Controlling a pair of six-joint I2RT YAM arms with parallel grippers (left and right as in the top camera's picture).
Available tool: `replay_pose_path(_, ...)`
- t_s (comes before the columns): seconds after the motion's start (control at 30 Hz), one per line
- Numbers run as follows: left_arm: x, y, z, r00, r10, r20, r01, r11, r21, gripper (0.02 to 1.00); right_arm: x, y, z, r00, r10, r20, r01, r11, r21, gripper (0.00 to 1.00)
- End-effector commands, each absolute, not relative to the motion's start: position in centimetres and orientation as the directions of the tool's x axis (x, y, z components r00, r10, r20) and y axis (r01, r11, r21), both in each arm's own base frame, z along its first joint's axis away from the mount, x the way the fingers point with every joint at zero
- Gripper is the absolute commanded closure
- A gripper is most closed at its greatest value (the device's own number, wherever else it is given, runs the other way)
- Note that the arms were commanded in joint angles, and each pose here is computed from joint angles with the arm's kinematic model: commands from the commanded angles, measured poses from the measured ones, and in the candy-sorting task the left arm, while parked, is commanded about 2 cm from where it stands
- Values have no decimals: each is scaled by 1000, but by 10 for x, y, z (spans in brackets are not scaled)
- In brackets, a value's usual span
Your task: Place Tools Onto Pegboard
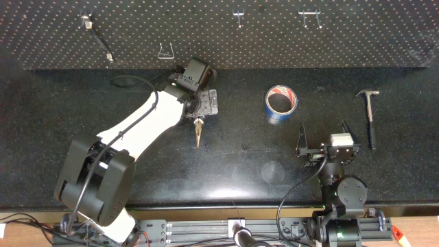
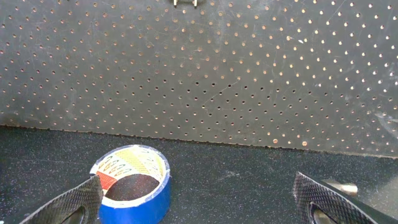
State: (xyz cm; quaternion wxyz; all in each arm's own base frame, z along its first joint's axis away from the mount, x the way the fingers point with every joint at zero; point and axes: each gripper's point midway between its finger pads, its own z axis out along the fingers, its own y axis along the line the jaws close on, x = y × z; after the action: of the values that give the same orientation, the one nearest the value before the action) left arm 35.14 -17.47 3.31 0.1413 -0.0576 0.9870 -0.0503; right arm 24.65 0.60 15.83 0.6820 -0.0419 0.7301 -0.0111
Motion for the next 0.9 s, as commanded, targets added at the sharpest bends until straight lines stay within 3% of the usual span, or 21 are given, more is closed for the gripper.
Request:
replay_pose_path(0.03, 361, -172, 30, -950, -96, -296, -76, 994, -80, 73, 246, 6, 158, -65, -64, -996, -46, 997, -61, 12)
replay_pose_path(0.17, 358, -180, 22, -959, -21, -282, 1, 997, -78, 34, 246, 6, 158, -65, -64, -996, -46, 997, -61, 12)
replay_pose_path(0.43, 357, -180, 19, -962, -17, -274, 3, 997, -74, 38, 246, 6, 158, -65, -64, -996, -46, 997, -61, 12)
replay_pose_path(0.77, 355, -181, 15, -964, -16, -264, 4, 997, -72, 231, 246, 6, 158, -65, -64, -996, -45, 997, -61, 12)
replay_pose_path(0.9, 355, -180, 15, -964, -8, -265, 11, 998, -67, 237, 246, 6, 158, -65, -64, -996, -46, 997, -61, 12)
